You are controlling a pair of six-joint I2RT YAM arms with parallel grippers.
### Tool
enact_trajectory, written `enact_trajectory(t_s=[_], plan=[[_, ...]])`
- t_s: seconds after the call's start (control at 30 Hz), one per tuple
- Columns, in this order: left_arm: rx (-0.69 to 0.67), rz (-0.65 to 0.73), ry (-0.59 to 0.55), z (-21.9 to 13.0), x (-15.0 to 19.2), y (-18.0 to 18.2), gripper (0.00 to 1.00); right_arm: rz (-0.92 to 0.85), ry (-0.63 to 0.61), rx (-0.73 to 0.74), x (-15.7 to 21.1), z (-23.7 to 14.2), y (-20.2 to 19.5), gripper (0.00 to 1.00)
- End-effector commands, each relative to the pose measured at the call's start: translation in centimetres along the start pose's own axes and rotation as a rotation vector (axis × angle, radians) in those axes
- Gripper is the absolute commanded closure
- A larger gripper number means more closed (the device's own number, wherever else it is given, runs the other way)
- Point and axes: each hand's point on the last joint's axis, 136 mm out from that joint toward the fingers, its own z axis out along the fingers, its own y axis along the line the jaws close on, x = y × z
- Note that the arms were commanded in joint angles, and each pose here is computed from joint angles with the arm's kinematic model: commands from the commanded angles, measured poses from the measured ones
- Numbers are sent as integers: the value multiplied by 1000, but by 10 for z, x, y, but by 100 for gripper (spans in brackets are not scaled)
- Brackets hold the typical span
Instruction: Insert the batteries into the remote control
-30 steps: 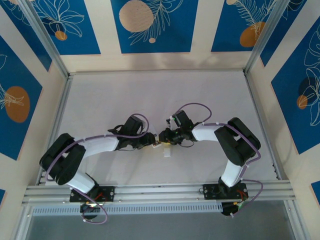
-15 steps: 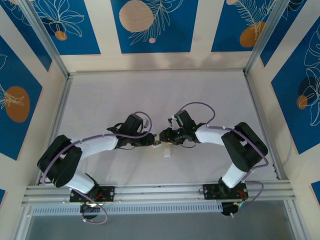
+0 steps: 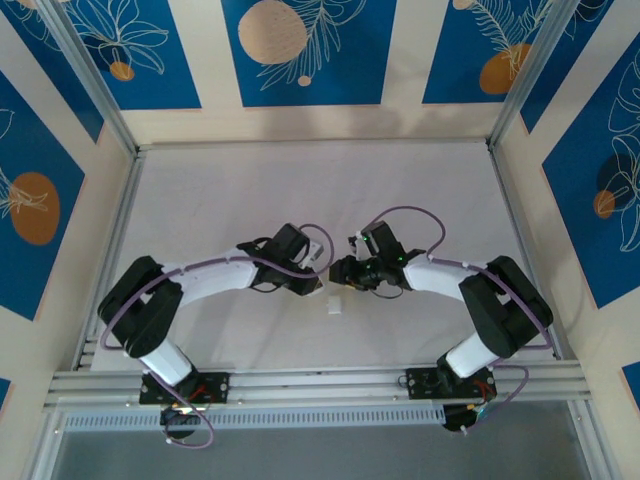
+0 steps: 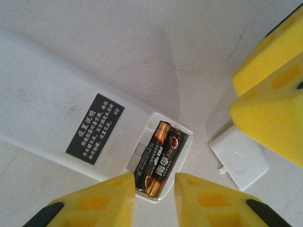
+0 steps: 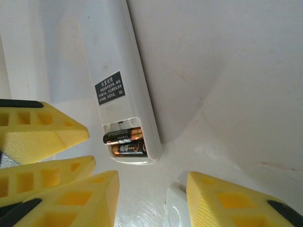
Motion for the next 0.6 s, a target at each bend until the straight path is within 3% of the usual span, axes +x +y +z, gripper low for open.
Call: enact_trajectory(t_s=[0.0, 0.57], plan=[[-76, 86, 19, -2, -1, 10, 72, 16, 16, -3, 7, -4, -2, 57], [-54, 130, 119, 18, 13, 8, 72, 25, 18, -18, 10, -3, -6, 57]])
